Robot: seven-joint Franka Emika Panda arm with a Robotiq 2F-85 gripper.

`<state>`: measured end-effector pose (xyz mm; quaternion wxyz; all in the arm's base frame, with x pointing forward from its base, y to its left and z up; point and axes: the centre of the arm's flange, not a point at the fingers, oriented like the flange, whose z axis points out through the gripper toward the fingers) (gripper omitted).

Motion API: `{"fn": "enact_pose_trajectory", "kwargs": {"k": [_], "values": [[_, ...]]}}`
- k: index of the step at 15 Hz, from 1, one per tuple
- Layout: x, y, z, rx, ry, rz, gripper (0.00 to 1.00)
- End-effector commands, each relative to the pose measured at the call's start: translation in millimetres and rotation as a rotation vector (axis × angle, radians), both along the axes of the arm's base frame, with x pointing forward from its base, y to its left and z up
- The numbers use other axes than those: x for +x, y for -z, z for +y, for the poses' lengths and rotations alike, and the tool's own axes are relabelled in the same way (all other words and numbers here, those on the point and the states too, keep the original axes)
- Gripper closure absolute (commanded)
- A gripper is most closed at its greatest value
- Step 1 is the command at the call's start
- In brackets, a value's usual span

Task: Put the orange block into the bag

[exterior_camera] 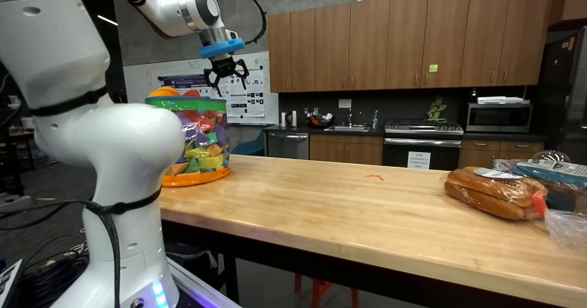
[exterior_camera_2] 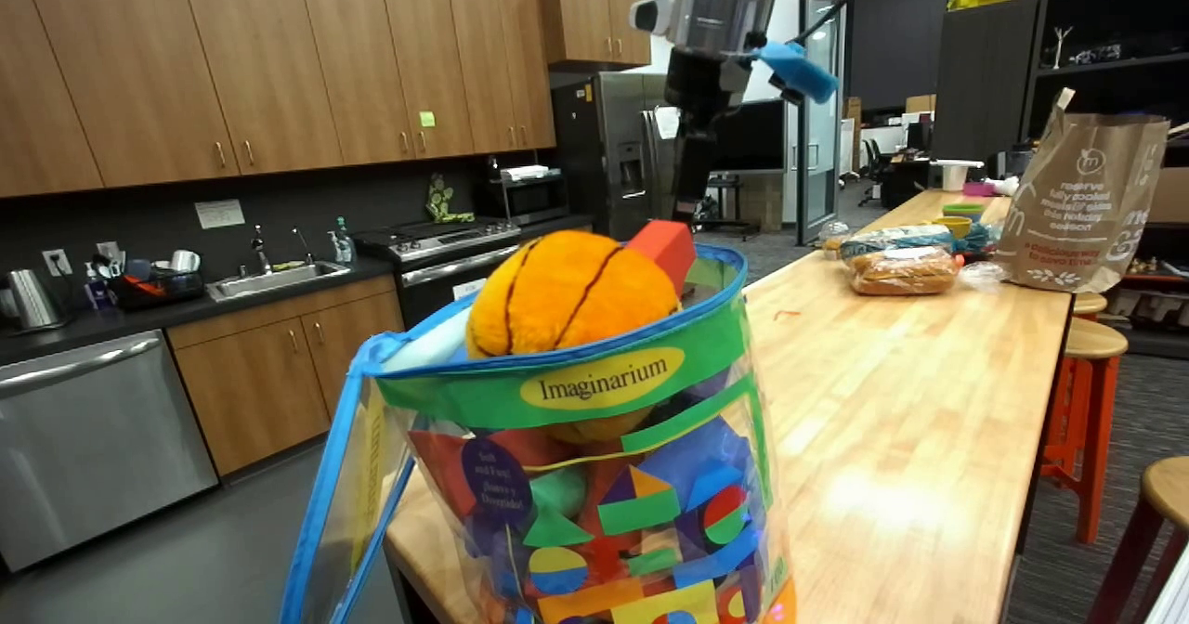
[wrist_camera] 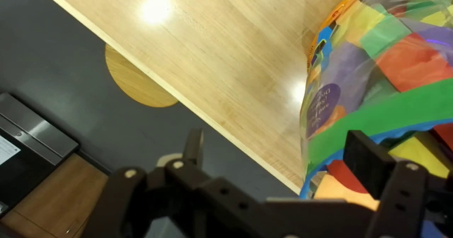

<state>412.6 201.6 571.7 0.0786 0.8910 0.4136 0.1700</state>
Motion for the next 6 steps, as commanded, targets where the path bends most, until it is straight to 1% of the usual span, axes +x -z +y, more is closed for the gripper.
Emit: {"fn": "enact_pose_trajectory", "kwargs": {"k": [1,3,5,6], "values": [[-14.3,14.5,-32.8,0.091,0.086,-0.012,0.00],[-9.7,34.1,-51.9,0.120,0.136,0.018,0.00],[-5.3,65.8,-70.5,0.126,0.149,0.080,0.00],[-2.0,42.1,-53.2,0.101,0.134,0.059,0.00]]}}
